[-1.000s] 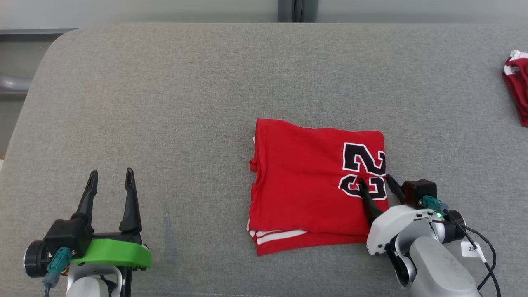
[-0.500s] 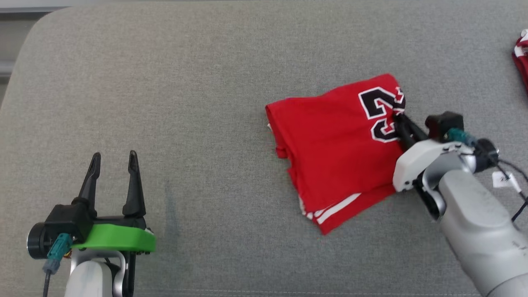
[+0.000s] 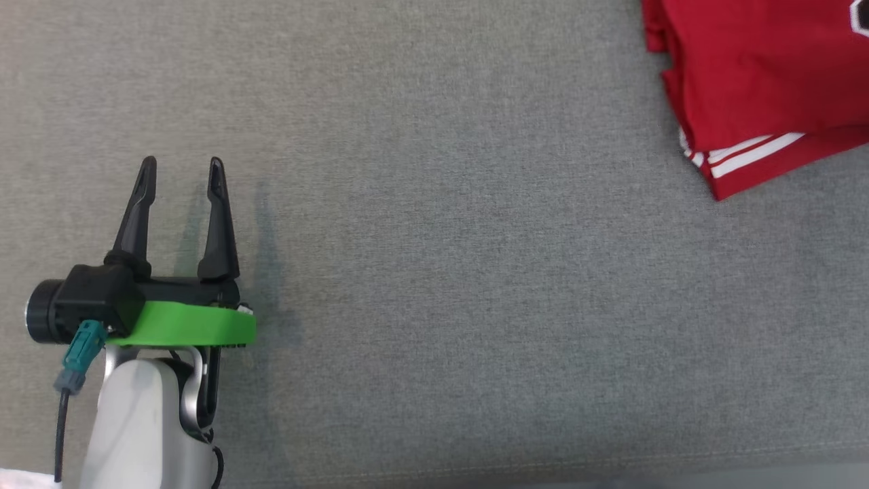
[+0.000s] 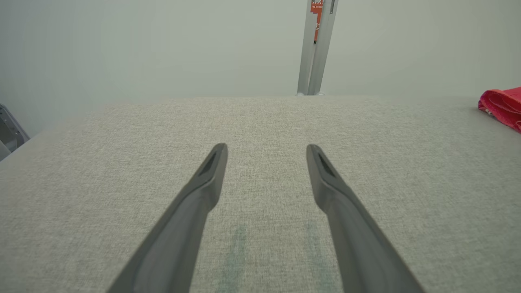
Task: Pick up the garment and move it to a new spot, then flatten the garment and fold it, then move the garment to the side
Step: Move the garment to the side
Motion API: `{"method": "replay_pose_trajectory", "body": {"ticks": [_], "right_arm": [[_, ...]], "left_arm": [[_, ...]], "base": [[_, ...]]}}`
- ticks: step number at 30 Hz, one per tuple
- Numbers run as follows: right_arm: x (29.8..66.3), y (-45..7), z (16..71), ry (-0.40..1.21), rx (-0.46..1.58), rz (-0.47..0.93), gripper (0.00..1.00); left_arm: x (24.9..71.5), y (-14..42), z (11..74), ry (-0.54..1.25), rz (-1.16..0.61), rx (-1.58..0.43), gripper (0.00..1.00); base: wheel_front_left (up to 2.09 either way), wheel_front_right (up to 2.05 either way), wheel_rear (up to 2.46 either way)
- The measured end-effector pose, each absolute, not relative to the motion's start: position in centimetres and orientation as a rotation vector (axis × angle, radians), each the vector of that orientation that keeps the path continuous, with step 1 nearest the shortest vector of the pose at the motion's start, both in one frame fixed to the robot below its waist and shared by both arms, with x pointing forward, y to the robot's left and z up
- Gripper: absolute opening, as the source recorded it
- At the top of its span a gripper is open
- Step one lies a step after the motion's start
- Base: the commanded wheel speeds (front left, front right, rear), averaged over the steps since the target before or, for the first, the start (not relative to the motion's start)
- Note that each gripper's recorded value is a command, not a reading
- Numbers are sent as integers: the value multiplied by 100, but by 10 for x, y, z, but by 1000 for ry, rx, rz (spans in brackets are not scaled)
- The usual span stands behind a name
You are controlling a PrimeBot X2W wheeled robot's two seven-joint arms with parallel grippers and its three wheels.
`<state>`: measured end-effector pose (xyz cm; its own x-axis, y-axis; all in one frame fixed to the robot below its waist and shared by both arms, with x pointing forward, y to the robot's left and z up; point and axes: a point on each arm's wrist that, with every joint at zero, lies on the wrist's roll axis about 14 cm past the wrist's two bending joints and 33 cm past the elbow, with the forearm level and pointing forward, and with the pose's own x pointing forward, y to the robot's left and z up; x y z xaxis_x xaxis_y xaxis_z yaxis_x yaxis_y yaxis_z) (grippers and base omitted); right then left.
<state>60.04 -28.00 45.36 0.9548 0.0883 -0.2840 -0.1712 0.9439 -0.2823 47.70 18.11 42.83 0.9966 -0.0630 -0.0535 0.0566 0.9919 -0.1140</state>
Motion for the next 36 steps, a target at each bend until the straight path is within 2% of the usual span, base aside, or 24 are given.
{"method": "replay_pose_trajectory", "body": {"ticks": [8,20,21,26,31,36], "right_arm": [[602,-377,474,323,-425,-48,0],[594,-455,494,411,-531,-230,0],[597,-455,496,395,-530,-230,100],[601,-446,494,359,-559,-200,100],[611,-420,516,220,-559,-149,100],[615,-372,541,59,-513,-51,100]], "left_arm": [[506,153,398,84,-172,-88,100],[514,135,382,88,-224,-103,100],[514,136,383,87,-223,-102,100],[514,138,385,86,-218,-99,100],[508,142,390,89,-201,-100,100],[495,152,402,84,-165,-98,100]], "base": [[0,0,0],[0,0,0],[0,0,0],[0,0,0],[0,0,0],[0,0,0]]}}
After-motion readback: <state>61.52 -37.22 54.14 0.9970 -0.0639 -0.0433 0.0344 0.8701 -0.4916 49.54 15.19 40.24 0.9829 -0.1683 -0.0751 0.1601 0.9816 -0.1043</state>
